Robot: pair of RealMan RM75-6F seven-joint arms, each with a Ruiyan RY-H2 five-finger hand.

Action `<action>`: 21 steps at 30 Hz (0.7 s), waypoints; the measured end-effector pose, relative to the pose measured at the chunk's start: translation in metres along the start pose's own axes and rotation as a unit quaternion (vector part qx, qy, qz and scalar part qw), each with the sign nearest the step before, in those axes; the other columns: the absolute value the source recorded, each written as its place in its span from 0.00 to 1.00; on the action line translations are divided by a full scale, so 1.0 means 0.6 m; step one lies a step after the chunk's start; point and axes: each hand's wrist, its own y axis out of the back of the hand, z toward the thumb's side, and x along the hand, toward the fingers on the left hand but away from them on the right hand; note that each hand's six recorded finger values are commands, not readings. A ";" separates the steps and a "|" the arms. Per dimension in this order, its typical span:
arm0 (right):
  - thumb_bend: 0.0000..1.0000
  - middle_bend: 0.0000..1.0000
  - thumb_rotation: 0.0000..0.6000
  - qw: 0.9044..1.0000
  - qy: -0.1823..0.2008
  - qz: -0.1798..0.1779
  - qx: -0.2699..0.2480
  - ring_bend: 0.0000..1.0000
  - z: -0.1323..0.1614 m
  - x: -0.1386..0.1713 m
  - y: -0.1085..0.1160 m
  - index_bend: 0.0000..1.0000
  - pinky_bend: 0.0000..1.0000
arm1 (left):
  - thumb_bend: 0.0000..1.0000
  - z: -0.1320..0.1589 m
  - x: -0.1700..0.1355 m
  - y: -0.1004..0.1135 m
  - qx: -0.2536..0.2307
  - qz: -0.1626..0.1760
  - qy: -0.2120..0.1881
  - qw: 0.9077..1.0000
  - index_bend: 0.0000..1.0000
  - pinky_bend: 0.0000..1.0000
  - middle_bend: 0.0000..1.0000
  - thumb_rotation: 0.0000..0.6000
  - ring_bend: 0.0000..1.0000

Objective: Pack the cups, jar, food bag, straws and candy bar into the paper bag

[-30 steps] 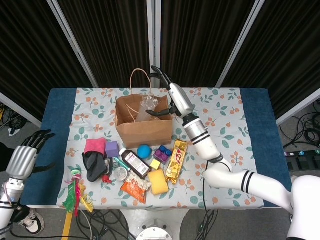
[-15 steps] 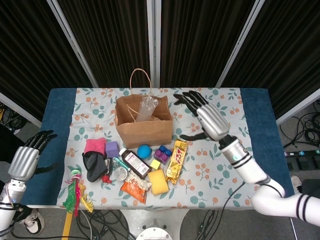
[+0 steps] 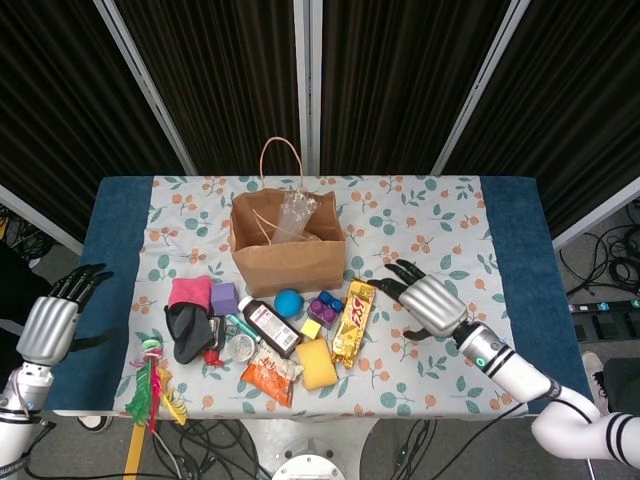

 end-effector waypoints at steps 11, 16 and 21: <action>0.00 0.20 1.00 0.994 0.047 0.044 0.094 0.01 0.030 -0.051 -0.051 0.12 0.06 | 0.13 -0.012 -0.008 0.006 0.005 0.005 0.012 1.000 0.23 0.25 0.25 1.00 0.15; 0.00 0.17 1.00 0.994 0.036 0.047 0.094 0.00 0.018 -0.062 -0.063 0.12 0.04 | 0.13 -0.015 -0.006 0.002 0.004 0.002 0.011 1.000 0.23 0.25 0.25 1.00 0.15; 0.00 0.15 1.00 0.995 0.036 0.041 0.078 0.00 0.021 -0.074 -0.080 0.10 0.04 | 0.13 -0.018 -0.006 -0.003 0.002 -0.001 0.008 1.000 0.23 0.25 0.25 1.00 0.15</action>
